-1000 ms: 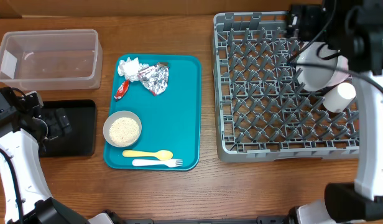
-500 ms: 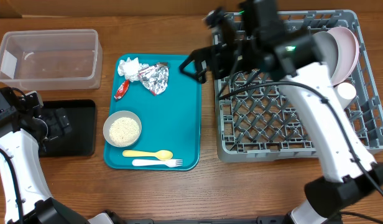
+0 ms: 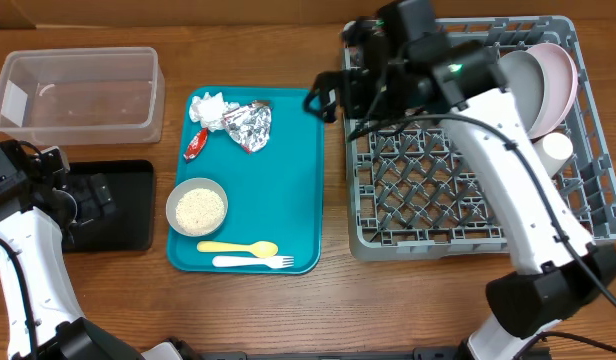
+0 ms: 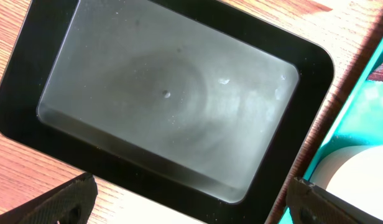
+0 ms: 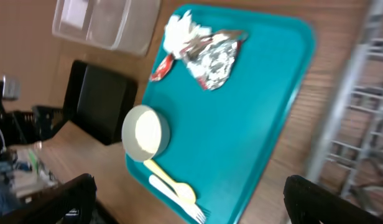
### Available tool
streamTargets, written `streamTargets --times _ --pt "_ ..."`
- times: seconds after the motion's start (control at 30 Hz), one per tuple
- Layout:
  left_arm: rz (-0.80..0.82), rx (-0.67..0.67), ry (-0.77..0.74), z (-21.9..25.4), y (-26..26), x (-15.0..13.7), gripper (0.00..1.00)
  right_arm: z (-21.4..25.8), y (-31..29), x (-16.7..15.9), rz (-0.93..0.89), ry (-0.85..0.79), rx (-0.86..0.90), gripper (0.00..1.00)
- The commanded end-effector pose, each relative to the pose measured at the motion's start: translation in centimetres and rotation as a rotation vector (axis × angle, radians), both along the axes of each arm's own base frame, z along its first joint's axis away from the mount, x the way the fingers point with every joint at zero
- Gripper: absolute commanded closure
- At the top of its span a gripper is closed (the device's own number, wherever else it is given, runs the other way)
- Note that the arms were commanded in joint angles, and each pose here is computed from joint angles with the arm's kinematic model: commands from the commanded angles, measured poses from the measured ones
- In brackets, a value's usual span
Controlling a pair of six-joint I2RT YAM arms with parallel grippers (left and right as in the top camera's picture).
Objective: Sort waste into correct bins and load items into the dishwasher rack
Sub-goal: 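Return the right gripper to the tray and grasp the yellow spoon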
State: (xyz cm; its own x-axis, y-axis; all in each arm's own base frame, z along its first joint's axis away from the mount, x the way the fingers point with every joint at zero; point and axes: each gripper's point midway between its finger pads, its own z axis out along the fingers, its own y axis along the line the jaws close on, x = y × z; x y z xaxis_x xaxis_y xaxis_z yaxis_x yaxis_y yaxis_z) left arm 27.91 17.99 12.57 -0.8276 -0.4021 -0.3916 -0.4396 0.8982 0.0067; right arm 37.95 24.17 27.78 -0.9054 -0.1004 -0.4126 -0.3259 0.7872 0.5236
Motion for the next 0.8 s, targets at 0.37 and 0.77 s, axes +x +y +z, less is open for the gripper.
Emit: streamTargets --times 0.37,0.77 --pt "-0.011 0.007 -0.021 0.7 0.4 0.4 0.00 -11.6 6.6 -12.4 0.429 0.155 -0.205 0.38" --pt "-0.011 0.007 -0.021 0.7 0.4 0.4 0.00 -19.7 16.0 -20.1 0.836 -0.328 -0.309 0.47"
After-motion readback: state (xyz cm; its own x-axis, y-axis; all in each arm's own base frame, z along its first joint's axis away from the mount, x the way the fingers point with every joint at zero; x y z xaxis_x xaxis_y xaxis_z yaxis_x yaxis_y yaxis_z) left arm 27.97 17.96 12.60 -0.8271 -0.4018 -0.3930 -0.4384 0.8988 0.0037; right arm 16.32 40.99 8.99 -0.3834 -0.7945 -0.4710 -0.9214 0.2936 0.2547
